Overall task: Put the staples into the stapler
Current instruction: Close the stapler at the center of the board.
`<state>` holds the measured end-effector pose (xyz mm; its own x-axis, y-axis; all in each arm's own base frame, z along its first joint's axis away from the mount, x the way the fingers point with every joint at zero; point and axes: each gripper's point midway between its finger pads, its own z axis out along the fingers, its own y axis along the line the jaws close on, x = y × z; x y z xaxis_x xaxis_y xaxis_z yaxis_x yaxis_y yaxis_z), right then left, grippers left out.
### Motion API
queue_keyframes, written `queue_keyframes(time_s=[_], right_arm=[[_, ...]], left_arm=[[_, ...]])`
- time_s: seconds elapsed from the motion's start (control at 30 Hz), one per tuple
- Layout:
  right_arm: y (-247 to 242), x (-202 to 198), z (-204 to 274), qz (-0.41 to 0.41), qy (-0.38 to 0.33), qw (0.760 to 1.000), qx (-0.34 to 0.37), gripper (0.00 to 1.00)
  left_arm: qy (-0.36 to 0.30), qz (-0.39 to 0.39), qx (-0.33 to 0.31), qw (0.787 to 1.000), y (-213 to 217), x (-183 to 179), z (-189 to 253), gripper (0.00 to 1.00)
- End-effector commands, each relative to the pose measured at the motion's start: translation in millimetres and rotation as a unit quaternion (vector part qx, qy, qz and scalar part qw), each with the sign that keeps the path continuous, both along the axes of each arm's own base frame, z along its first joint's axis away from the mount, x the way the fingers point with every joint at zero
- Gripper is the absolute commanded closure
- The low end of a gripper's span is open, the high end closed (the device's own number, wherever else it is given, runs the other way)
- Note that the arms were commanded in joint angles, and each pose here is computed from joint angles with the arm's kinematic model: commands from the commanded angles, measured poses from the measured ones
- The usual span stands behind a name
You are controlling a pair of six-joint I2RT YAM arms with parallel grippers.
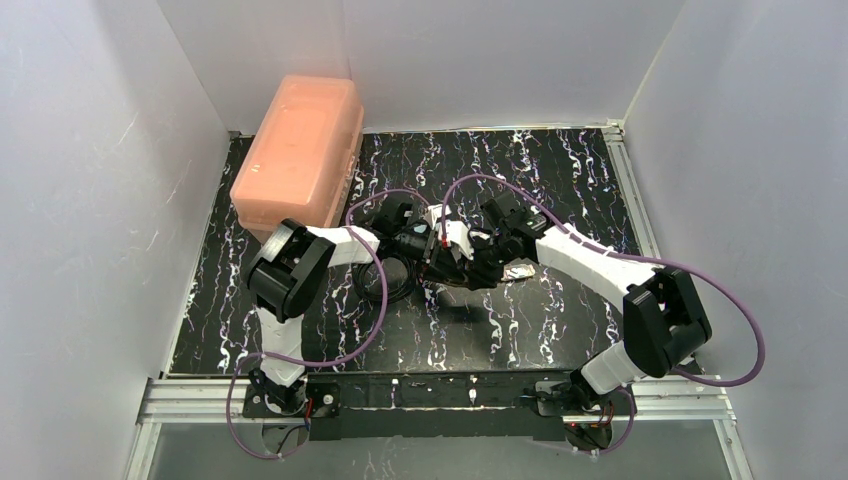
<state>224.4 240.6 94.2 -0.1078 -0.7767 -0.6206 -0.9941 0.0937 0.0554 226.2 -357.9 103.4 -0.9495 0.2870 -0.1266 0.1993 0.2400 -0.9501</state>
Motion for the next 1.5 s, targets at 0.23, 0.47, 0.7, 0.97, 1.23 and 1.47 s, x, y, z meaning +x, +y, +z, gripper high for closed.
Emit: queue_keyframes(time_s=[0.23, 0.47, 0.7, 0.97, 1.23, 1.47], right_arm=[[10, 7, 27, 0.016, -0.044, 0.998, 0.043, 0.97], [12, 5, 28, 0.020, -0.041, 0.998, 0.047, 0.97], [10, 5, 25, 0.017, -0.043, 0.998, 0.045, 0.97], [10, 5, 26, 0.020, -0.044, 0.998, 0.044, 0.97], [8, 1, 25, 0.025, -0.040, 0.998, 0.040, 0.97], [3, 0, 22, 0.022, -0.042, 0.998, 0.030, 0.97]], left_arm=[[-0.025, -0.015, -0.029, 0.999, 0, -8, 24, 0.28], [-0.010, -0.021, -0.032, 0.999, -1, -9, 21, 0.86], [0.000, -0.019, -0.036, 0.999, 0, -13, 22, 1.00], [-0.023, -0.014, -0.040, 0.999, -1, -10, 26, 0.36], [-0.033, -0.011, -0.036, 0.999, 3, -8, 26, 0.10], [-0.050, 0.005, -0.029, 0.998, 14, 1, 27, 0.08]])
